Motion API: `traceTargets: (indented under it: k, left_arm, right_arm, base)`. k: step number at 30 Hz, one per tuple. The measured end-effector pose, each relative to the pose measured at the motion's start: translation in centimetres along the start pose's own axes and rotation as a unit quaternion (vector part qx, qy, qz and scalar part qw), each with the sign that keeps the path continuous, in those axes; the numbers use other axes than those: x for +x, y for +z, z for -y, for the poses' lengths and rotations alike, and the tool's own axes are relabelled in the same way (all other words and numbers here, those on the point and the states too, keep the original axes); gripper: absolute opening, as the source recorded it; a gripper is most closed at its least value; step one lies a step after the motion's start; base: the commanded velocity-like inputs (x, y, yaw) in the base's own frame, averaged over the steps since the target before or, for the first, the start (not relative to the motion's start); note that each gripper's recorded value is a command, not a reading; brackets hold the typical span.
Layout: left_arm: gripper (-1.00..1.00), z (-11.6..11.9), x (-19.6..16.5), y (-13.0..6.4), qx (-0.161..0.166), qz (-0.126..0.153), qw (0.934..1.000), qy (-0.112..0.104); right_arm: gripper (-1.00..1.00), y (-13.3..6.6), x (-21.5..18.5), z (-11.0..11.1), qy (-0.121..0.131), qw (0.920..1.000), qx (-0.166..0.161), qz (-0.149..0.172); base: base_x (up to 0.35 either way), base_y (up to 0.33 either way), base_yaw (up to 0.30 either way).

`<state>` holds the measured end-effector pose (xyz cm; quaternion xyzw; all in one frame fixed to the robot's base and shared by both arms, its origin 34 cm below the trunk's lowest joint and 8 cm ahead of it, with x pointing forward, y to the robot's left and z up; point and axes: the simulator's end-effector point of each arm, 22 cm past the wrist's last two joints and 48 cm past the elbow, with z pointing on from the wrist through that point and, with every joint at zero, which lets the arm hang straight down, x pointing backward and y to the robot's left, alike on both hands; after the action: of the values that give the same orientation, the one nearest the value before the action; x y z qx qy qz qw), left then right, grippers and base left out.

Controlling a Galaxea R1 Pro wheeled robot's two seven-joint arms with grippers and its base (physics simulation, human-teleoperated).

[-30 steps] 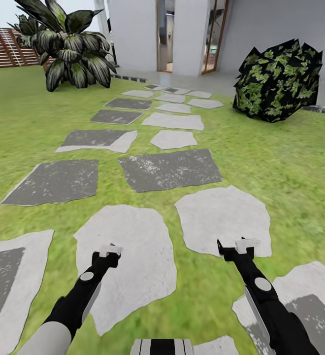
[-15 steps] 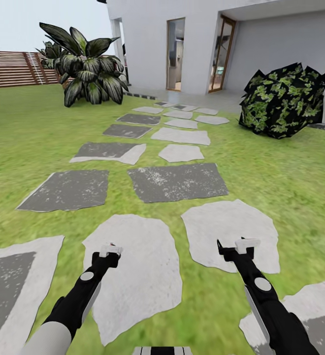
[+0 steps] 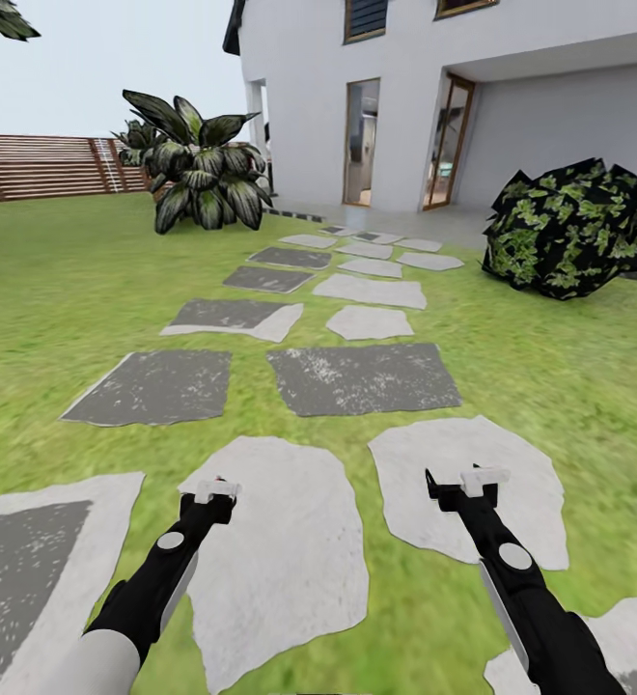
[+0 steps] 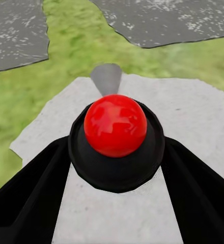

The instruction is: In the garden, pick up the pesticide atomizer on the floor and spray pesticide onto both trees until each tree trunk is fully covered.

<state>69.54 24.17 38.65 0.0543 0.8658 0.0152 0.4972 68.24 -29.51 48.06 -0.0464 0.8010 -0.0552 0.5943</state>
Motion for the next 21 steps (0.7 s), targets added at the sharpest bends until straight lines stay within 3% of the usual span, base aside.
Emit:
traceTargets:
  k: [21]
  left_arm:
    - [-1.0,0.0,-2.7,-0.8,0.0,0.015,0.9999,-0.001]
  right_arm:
    - [1.0,-0.6,-3.2,0.4,0.001,0.9998,0.002,0.021]
  base:
    - [0.0,0.0,0.15]
